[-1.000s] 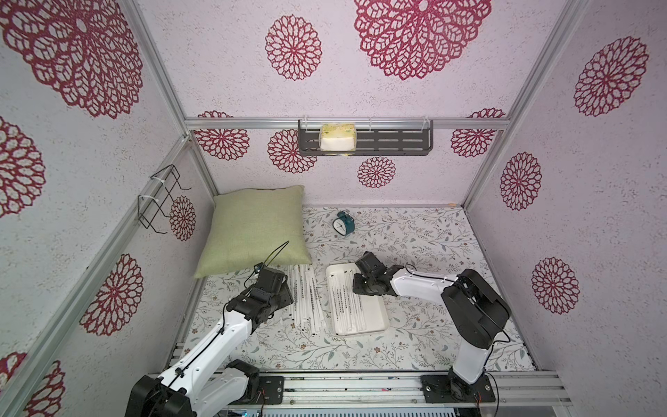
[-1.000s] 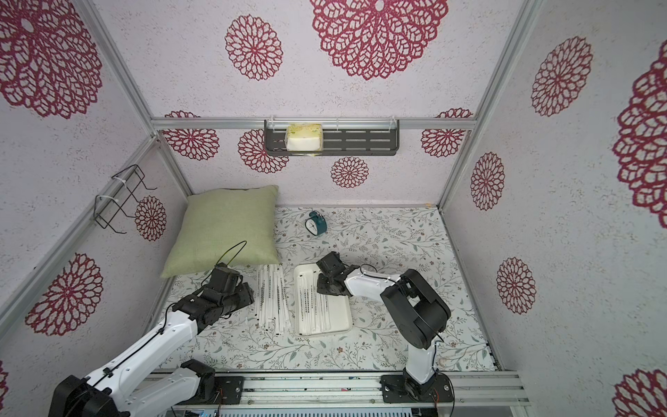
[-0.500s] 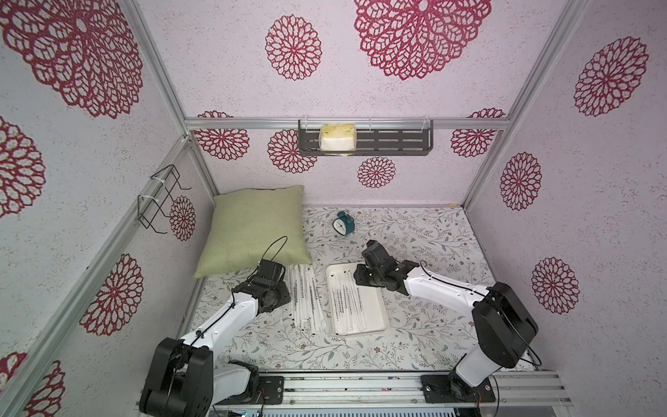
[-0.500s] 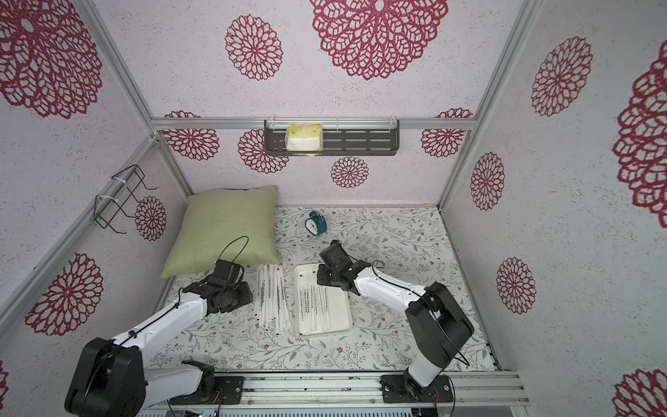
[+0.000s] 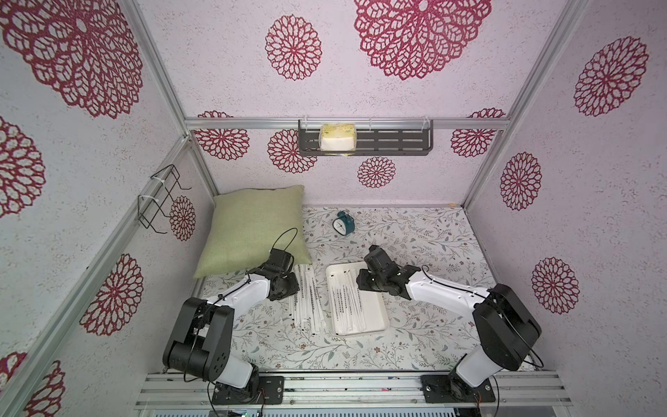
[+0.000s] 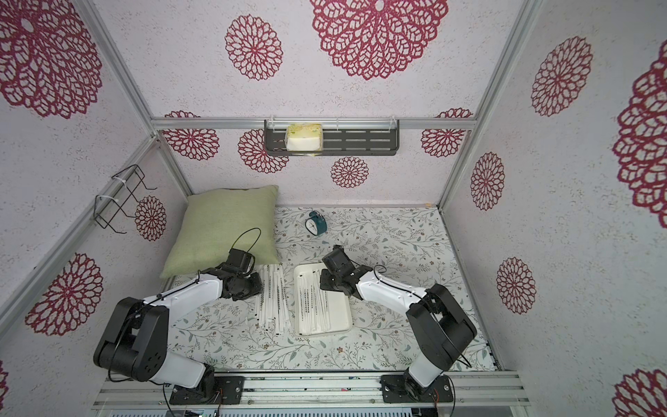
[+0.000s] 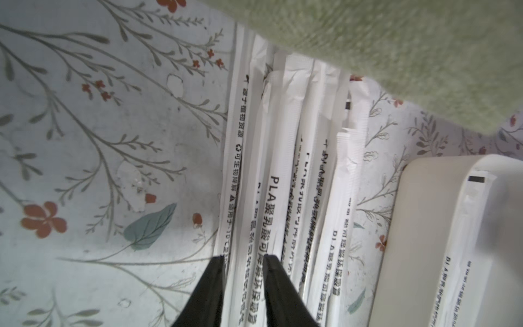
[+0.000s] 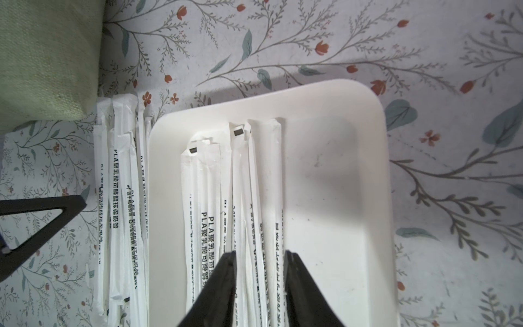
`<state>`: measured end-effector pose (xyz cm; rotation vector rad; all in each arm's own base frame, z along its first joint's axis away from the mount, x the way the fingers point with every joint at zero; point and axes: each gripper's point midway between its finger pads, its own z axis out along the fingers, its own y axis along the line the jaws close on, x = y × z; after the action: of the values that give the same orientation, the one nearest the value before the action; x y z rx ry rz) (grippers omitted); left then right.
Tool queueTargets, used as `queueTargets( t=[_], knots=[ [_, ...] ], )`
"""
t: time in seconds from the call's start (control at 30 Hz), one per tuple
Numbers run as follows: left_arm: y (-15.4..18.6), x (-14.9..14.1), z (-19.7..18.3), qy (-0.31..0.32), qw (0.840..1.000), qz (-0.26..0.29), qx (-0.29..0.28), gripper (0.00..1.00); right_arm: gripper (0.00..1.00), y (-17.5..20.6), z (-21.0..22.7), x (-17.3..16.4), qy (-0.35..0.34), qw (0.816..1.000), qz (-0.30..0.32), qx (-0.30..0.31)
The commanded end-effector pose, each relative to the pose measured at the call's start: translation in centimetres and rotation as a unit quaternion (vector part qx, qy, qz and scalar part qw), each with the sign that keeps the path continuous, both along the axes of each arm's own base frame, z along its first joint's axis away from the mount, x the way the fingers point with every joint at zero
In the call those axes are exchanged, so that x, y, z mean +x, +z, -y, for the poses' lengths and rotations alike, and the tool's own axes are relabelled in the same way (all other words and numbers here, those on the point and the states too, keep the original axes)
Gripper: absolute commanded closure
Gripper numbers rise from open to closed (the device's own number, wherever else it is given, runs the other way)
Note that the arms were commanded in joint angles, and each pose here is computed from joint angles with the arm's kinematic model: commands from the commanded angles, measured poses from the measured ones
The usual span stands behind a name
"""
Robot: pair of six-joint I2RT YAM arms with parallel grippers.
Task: Put the straws into the storage box
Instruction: Pick up the straw from the center of the board.
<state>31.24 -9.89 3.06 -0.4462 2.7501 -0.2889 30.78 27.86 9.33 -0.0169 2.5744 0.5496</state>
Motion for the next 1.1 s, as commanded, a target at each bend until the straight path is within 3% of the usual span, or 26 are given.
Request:
queueTargets(
  t=[0.0, 0.4, 0.77, 0.97, 1.07],
  knots=[
    [-0.1, 0.5, 0.9, -0.017, 1.000, 0.005, 0.007, 0.74, 0.65, 1.8, -0.2, 0.2, -0.001, 1.000, 0.020, 0.022],
    [-0.6, -1.4, 0.8, -0.012, 1.000, -0.001, 0.013, 0.89, 0.65, 1.9, -1.0, 0.1, 0.007, 0.999, 0.018, 0.043],
    [1.8, -2.0, 0.8, -0.015, 0.999, 0.028, -0.002, 0.93, 0.65, 1.6, -0.8, 0.0, 0.004, 0.999, 0.014, 0.042],
    [2.1, -2.3, 1.8, -0.050, 0.998, 0.037, -0.022, 0.95, 0.65, 1.5, -0.9, -0.1, 0.004, 0.999, 0.011, 0.043],
    [3.9, -2.6, 2.8, -0.082, 0.994, 0.062, -0.049, 0.96, 0.65, 1.6, -0.7, -0.2, 0.002, 0.999, 0.012, 0.044]
  ],
)
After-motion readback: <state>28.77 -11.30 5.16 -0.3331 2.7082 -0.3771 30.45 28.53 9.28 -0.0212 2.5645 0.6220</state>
